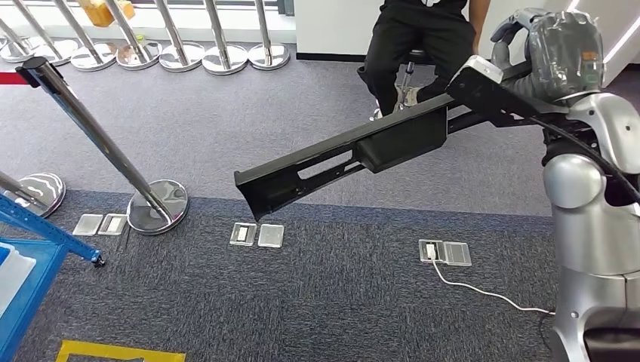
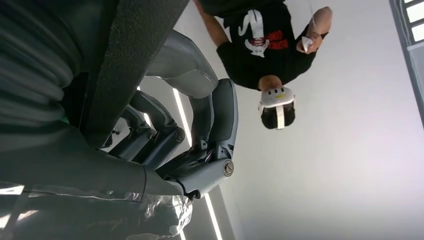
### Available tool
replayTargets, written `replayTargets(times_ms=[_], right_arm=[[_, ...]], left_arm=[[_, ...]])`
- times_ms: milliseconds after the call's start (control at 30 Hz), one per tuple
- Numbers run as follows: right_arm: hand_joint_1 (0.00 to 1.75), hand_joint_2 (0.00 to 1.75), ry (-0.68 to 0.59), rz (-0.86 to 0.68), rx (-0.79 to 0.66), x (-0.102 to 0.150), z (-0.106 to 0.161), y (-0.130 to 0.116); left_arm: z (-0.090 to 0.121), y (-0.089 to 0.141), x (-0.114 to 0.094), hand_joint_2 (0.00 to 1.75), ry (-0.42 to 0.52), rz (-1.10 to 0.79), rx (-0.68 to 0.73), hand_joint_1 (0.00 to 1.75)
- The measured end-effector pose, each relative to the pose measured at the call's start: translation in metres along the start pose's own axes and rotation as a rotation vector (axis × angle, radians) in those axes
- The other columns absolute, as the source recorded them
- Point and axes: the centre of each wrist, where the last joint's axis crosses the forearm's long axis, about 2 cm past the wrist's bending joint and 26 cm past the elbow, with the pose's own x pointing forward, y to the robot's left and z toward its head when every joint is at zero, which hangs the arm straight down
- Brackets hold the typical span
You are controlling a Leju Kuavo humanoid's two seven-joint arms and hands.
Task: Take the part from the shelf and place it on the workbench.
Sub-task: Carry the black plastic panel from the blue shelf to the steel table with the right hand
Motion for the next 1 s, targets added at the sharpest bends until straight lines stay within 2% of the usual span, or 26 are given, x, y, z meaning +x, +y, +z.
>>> replayTargets(times_ms=[800, 1000], right_arm=[[1.75, 1.75, 0.011, 0.006, -0.003, -0.0038, -0.0023, 0.0002], [1.75, 1.75, 0.011, 0.006, -0.002, -0.0037, -0.0028, 0.0006]], left_arm=[[-0.0009, -0.0005, 0.004, 1.75, -0.007, -0.008, -0.004, 0.0], [0.0002, 0.0004, -0.0003, 1.75, -0.002, -0.008, -0.004, 0.0]])
